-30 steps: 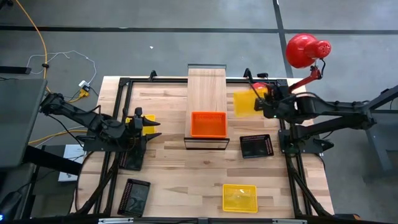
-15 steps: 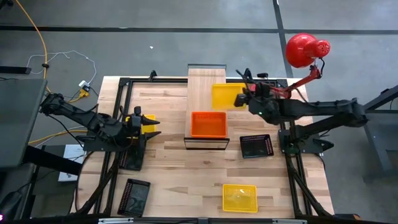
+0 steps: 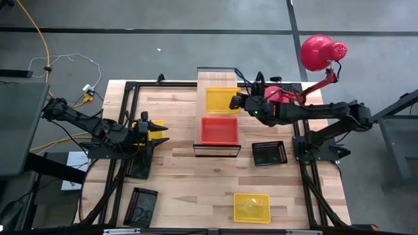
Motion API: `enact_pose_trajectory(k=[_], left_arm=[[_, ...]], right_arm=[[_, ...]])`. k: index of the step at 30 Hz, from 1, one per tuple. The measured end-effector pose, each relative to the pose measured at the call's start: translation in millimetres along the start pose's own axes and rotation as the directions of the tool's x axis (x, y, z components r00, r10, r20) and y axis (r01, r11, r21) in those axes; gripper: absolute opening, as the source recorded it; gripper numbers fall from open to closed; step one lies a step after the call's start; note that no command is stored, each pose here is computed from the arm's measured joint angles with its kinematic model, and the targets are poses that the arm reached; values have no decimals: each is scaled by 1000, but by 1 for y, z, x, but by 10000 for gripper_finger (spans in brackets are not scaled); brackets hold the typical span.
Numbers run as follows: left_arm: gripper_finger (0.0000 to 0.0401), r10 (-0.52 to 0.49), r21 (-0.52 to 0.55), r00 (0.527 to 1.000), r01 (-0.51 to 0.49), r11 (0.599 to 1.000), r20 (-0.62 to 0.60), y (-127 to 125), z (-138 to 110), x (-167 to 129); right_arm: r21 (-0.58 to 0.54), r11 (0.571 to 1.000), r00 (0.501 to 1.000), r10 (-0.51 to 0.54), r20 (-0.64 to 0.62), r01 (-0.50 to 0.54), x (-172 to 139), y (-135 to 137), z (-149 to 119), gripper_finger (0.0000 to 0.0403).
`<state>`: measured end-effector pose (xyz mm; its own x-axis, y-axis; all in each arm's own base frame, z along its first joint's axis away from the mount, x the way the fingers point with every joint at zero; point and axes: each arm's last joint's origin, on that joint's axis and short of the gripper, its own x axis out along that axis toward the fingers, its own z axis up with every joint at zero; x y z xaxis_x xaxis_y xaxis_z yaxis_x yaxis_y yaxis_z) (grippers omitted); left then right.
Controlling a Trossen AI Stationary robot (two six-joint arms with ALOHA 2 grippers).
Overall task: Stack baskets on shelf by color
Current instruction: Put the top right yellow bin on the shelf, then stack the top yellow bin on the yellow bin on the shelf
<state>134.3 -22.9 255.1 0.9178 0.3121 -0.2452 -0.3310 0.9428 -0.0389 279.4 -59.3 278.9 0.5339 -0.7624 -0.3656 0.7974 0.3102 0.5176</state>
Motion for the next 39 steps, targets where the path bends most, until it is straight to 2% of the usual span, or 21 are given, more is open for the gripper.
enact_pose_trajectory(k=[7, 13, 18, 23, 30, 36, 39], left_arm=[[193, 1, -13, 1000, -1, 1000, -1, 0, 0, 0], [193, 0, -20, 1000, 0, 1000, -1, 0, 0, 0], [193, 0, -21, 1000, 0, 1000, 0, 0, 0, 0], [193, -4, -35, 1000, 5, 999, 21, 0, 2, 0], [193, -4, -29, 1000, 5, 1000, 23, -1, 3, 0], [193, -9, -37, 999, 10, 999, 34, 1, 4, -2], [193, -47, -37, 998, 48, 998, 32, 1, 4, -4]], right_arm=[[-6, 1000, 1000, 10, -24, -10, 6, 2, -7, 2], [-5, 1000, 1000, 13, -26, -13, 5, 2, -7, 19], [-3, 1000, 999, 27, -40, -27, 5, 3, -7, 45], [2, 999, 998, 45, -38, -45, 5, 4, -6, 88], [-72, 995, 997, 73, -38, -75, 3, 6, -3, 147], [-170, 979, 993, 116, 13, -113, -17, 5, 19, 156], [-265, 951, 987, 160, -9, -157, -32, 3, 29, 156]])
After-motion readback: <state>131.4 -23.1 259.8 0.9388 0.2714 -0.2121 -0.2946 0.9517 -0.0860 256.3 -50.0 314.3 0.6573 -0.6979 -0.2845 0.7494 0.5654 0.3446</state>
